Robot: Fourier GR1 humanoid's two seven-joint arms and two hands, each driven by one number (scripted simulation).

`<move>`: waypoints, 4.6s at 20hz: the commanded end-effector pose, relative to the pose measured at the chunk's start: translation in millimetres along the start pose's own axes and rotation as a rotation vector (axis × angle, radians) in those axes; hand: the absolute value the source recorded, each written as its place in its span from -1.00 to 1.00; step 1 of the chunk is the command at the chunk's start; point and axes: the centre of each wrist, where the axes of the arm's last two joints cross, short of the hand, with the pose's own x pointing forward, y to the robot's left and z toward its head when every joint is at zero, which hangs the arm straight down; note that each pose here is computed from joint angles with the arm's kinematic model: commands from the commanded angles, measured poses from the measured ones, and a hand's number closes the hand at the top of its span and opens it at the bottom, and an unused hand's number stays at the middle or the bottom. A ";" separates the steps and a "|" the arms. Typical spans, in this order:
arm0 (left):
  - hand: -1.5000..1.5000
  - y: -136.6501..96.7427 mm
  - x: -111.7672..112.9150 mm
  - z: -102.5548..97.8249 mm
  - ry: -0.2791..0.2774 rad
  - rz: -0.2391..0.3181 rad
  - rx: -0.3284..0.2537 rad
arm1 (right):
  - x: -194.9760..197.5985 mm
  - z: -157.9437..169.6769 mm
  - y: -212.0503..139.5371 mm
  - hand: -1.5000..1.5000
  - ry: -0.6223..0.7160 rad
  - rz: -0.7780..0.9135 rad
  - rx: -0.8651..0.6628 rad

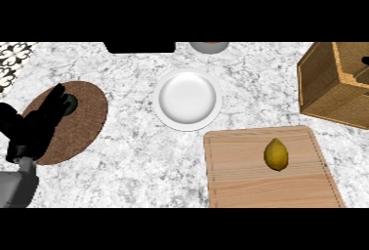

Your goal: Pick the lemon from the cutting board and place it in the basket

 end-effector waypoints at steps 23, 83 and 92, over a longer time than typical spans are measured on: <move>0.00 -22.4 1.0 -1.9 -0.017 0.009 -0.011 | -85.2 -73.0 184.6 -1.00 -0.111 -0.196 -0.163; 0.00 -19.2 5.0 -7.9 -0.020 0.002 0.011 | -12.6 -92.3 325.8 1.00 -0.065 0.082 0.021; 0.00 -16.2 -12.8 2.5 -0.001 0.002 -0.009 | 30.8 -37.7 350.5 1.00 -0.138 -0.209 -0.060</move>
